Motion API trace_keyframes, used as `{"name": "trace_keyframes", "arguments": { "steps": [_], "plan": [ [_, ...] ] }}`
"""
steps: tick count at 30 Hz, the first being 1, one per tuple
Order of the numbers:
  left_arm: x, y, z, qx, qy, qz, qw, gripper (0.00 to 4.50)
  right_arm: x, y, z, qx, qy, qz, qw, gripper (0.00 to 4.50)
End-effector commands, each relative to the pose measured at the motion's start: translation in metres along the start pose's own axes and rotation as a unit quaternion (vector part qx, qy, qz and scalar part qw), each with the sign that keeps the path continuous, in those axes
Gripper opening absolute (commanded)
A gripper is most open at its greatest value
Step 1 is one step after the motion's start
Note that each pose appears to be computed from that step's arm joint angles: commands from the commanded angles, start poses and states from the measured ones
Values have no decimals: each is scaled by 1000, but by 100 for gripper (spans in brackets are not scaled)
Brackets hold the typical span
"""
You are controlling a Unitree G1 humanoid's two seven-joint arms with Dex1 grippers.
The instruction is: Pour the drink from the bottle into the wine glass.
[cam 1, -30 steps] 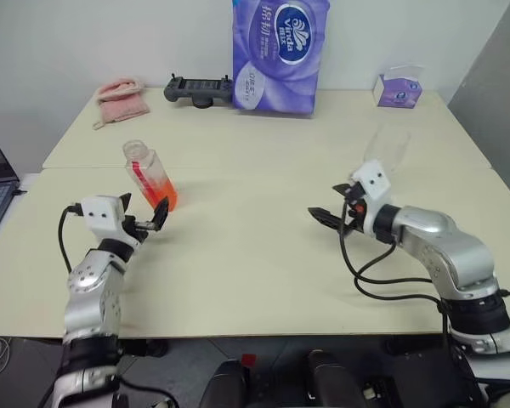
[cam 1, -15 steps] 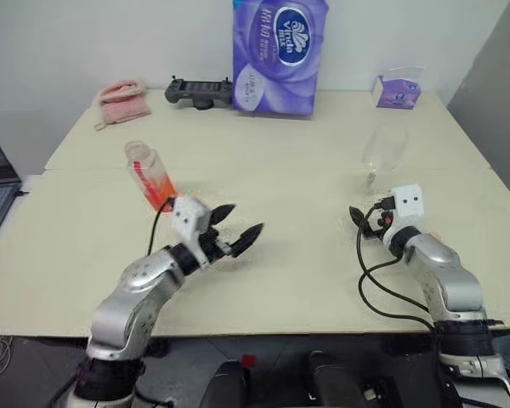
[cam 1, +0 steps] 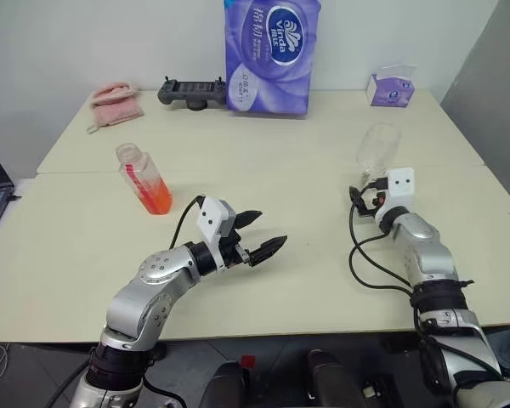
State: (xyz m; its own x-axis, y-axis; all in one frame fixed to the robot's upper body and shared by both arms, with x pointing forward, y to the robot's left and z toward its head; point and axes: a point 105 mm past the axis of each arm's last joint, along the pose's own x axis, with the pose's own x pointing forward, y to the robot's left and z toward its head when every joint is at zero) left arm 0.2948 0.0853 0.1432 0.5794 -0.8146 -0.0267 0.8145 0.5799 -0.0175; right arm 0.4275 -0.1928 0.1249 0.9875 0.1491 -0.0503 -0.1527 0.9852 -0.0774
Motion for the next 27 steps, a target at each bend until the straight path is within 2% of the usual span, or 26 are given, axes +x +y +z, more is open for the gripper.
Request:
{"name": "trace_keyframes", "arguments": {
  "steps": [1, 3, 12, 14, 21, 27],
  "plan": [
    [1, 0, 12, 18, -19, 1, 1000, 449, 6, -6, 19, -1, -39, -20, 999, 433],
    [1, 1, 13, 19, -20, 5, 1000, 450, 8, -6, 20, 2, -44, -23, 999, 388],
    [-4, 11, 15, 20, -23, 23, 999, 450, 11, 2, 13, -11, -35, -15, 999, 62],
    [-7, 12, 15, 20, -22, 27, 999, 450, 9, 7, 16, -26, -40, 1, 999, 11],
    [-31, 19, 15, 23, -14, 55, 998, 450, -2, 64, 44, -48, -77, 139, 986, 11],
    [-64, 17, 23, 32, -7, 78, 996, 450, -26, 130, 70, -38, -119, 275, 953, 11]
  ]
}}
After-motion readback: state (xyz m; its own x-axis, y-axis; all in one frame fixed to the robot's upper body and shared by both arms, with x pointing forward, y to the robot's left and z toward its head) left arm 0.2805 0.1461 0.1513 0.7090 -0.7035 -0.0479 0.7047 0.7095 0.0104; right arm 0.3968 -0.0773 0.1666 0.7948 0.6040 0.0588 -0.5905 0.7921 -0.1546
